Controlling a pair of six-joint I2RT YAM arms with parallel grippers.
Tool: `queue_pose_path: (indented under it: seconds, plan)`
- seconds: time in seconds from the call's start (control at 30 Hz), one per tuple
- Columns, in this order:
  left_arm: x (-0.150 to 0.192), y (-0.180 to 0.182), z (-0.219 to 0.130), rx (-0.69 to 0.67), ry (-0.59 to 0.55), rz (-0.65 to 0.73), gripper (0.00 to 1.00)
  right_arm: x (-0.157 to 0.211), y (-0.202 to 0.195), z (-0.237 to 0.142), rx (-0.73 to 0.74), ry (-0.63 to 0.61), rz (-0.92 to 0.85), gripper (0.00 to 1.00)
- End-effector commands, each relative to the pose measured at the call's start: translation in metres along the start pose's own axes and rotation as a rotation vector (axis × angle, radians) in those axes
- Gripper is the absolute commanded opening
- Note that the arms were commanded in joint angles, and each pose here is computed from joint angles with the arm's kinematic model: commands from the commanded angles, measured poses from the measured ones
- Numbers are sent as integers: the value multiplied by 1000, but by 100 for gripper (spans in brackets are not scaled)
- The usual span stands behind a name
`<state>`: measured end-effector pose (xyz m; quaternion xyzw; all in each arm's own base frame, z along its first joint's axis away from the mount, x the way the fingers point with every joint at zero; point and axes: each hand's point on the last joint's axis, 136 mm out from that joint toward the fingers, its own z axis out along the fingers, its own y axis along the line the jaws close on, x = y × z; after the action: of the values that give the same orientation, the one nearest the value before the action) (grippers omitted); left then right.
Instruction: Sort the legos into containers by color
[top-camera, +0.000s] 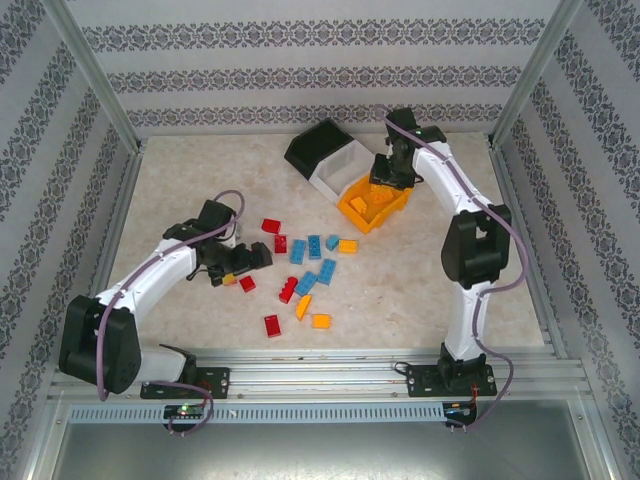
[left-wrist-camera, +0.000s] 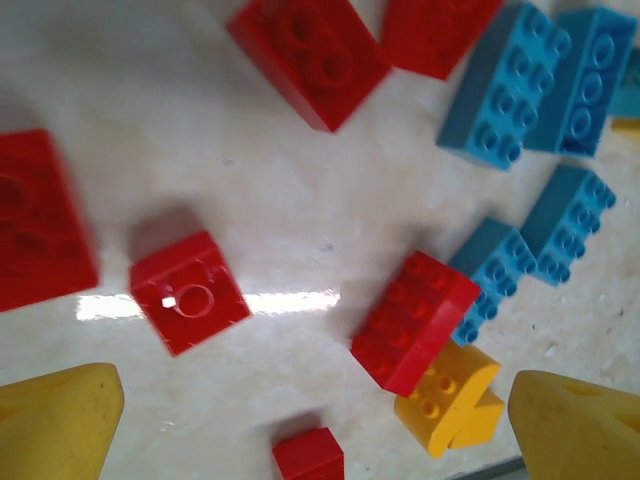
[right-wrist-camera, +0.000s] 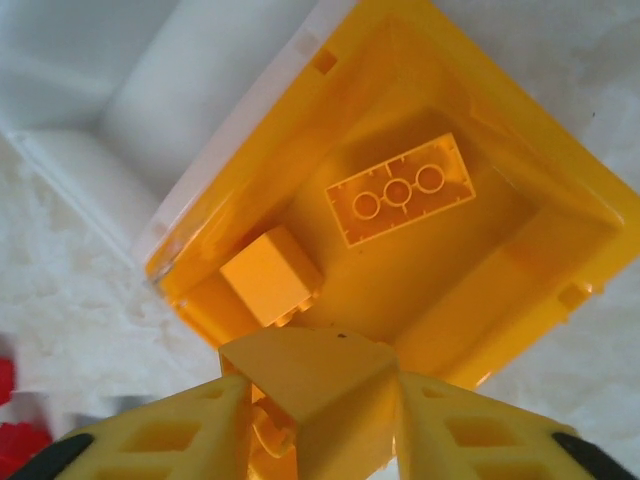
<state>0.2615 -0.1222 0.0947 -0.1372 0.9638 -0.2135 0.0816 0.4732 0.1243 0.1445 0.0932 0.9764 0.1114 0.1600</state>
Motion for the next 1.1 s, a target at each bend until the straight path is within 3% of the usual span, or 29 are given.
queue_pose_path:
  seconds: [0.0, 0.23, 0.37, 0.53, 0.77, 1.07]
  plan:
    - [0, 15, -2, -54, 33, -43, 98, -4, -4, -7, 16, 22, -12, 48]
    - [-11, -22, 3, 29, 62, 70, 93, 21, 1, -30, 11, 8, -25, 58]
    - [2, -54, 19, 46, 131, 215, 89, 68, 5, -30, -37, 58, -3, 59]
    - [43, -91, 39, 24, 253, 435, 85, 137, 1, -26, -108, 150, 60, 59]
    - [86, -95, 53, -56, 350, 558, 69, 183, -20, -25, -74, 203, 71, 59]
    - [115, -80, 72, -155, 370, 604, 62, 193, -26, -27, -102, 182, 132, 58]
